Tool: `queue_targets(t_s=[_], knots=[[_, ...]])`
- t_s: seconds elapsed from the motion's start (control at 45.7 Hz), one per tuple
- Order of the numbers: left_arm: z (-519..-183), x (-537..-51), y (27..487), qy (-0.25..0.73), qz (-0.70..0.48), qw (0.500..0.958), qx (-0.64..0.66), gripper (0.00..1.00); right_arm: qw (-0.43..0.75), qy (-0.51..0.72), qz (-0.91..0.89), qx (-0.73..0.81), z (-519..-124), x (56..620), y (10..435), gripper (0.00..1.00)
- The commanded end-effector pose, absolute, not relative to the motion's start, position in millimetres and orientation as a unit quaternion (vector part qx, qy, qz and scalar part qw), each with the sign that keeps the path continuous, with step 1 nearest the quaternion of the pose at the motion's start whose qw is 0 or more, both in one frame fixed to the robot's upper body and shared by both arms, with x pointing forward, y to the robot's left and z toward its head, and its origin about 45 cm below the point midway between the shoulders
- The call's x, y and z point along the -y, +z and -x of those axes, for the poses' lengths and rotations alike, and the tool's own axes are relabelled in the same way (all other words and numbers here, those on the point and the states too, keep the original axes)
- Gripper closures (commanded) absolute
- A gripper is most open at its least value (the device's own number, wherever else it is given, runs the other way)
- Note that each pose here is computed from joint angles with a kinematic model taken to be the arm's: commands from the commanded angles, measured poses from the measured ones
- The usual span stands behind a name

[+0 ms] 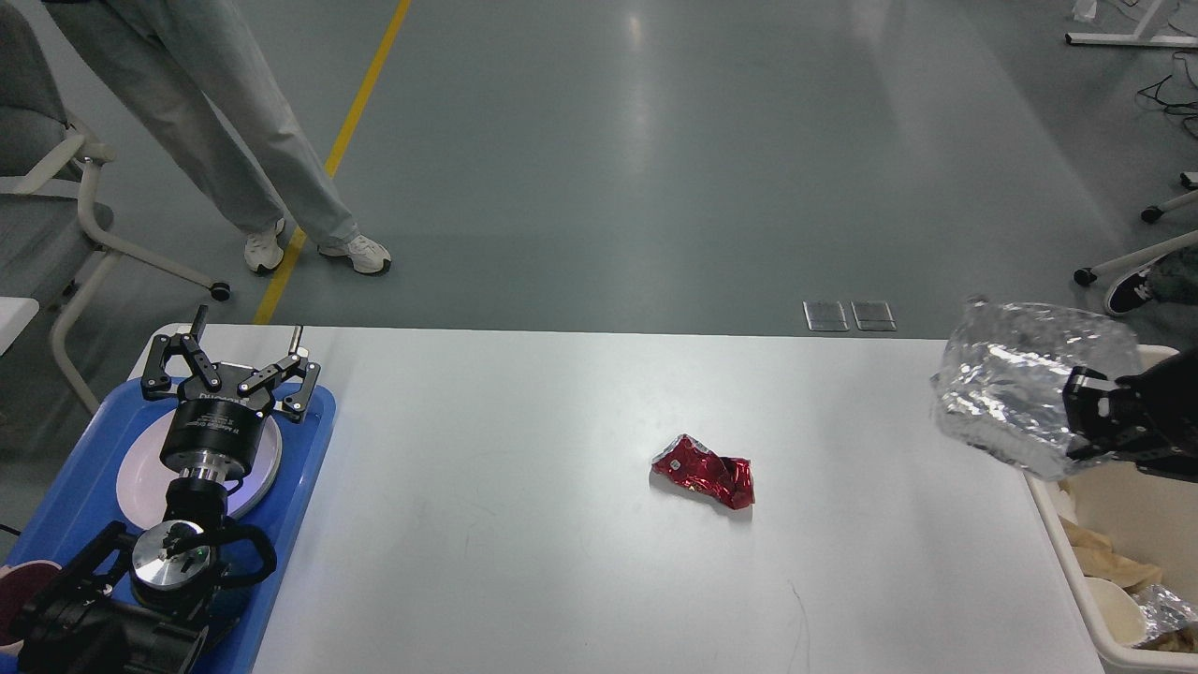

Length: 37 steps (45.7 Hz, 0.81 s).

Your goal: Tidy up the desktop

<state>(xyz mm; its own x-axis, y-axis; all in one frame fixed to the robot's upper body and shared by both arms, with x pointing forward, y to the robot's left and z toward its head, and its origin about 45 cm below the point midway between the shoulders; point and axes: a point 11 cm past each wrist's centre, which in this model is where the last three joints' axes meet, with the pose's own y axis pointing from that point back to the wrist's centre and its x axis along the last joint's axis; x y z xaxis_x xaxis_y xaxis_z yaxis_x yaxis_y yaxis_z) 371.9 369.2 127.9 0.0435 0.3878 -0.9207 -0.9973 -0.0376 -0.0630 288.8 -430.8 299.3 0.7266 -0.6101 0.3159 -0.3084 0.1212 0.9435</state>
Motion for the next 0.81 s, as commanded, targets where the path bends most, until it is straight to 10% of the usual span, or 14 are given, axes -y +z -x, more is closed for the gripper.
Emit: queue_targets(t_s=[0.0, 0.416, 0.788], knots=[[-371.9, -368.9, 127.8, 0.587, 0.416, 0.590, -0.366, 0.04, 0.664, -0.129, -0.606, 0.418, -275.1, 495.5, 283.0, 1.00], [-371.9, -369.0, 127.8, 0.587, 0.417, 0.590, -0.365, 0.04, 0.693, -0.158, -0.494, 0.501, -236.0, 629.9, 183.3, 1.00], [-371.9, -369.0, 127.8, 0.587, 0.417, 0.590, -0.365, 0.04, 0.749, -0.107, -0.448, 0.477, -218.0, 612.8, 61.7, 1.00]])
